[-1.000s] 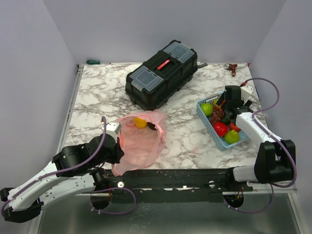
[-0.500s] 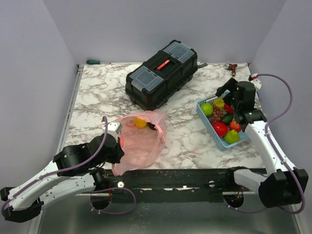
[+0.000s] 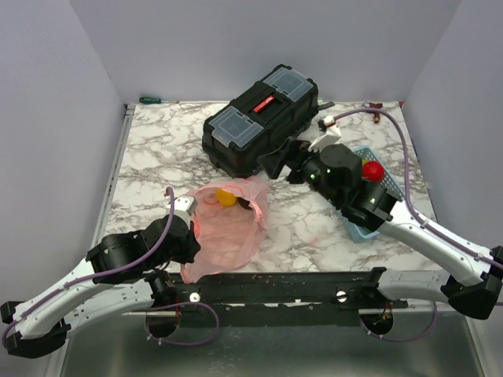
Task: Take the fake fruits out of the plastic bag
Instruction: Take out the fake fruit from the plastic bag.
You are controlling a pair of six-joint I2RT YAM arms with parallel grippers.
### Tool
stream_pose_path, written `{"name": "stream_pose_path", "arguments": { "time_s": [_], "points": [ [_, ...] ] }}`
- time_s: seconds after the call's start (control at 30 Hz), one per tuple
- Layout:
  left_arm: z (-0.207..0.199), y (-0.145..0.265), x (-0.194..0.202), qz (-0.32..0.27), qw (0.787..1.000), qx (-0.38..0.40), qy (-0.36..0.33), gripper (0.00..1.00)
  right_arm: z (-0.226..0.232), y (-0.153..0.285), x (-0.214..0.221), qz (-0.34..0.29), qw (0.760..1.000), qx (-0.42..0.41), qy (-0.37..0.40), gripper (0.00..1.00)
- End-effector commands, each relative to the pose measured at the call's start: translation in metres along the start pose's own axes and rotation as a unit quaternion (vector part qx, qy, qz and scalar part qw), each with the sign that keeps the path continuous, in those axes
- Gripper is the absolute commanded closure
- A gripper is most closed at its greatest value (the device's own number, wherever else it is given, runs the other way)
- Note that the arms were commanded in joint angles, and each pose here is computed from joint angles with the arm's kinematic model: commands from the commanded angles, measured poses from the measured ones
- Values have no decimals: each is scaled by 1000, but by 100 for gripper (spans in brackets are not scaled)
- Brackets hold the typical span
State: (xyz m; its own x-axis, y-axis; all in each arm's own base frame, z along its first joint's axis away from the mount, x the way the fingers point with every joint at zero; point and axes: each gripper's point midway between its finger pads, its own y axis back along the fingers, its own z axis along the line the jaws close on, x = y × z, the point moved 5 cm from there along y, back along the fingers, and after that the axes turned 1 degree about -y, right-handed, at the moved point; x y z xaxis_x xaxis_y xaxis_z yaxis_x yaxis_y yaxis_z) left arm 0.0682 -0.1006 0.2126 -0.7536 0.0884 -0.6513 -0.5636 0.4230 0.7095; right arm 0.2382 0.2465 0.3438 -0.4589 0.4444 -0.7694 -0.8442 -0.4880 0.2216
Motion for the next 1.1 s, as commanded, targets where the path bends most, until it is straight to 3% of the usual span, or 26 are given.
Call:
{"name": "stream_pose_path", "arguments": {
  "time_s": [0.0,0.1,0.2,0.27,0.4,0.53,0.67,0.87,1.07],
  "points": [
    [2,-2,-2,-11,1000,-7,-5,100,69,17,10,-18,995,-82,60,6],
    [2,-2,-2,-12,1000,-9,-4,100,115,30,46,3,980,-145,140,7],
    [3,-1,-3,-14,1000,-10,0,100,151,60,89,-3,926,-269,266,8],
    [4,0,-3,-18,1000,-10,2,100,157,72,116,-7,896,-309,318,10],
    [4,1,-4,-23,1000,-6,4,100,141,65,152,21,873,-323,364,17],
    [2,1,-3,-19,1000,3,1,100,107,43,177,28,876,-250,410,25],
    [1,2,-3,-19,1000,8,0,100,70,15,196,33,884,-108,455,40],
    [-3,8,-5,-28,999,35,-2,100,40,-8,222,17,878,-10,478,43],
    [-24,17,-15,-56,991,115,25,100,27,-40,250,2,836,72,544,45]
  ]
}}
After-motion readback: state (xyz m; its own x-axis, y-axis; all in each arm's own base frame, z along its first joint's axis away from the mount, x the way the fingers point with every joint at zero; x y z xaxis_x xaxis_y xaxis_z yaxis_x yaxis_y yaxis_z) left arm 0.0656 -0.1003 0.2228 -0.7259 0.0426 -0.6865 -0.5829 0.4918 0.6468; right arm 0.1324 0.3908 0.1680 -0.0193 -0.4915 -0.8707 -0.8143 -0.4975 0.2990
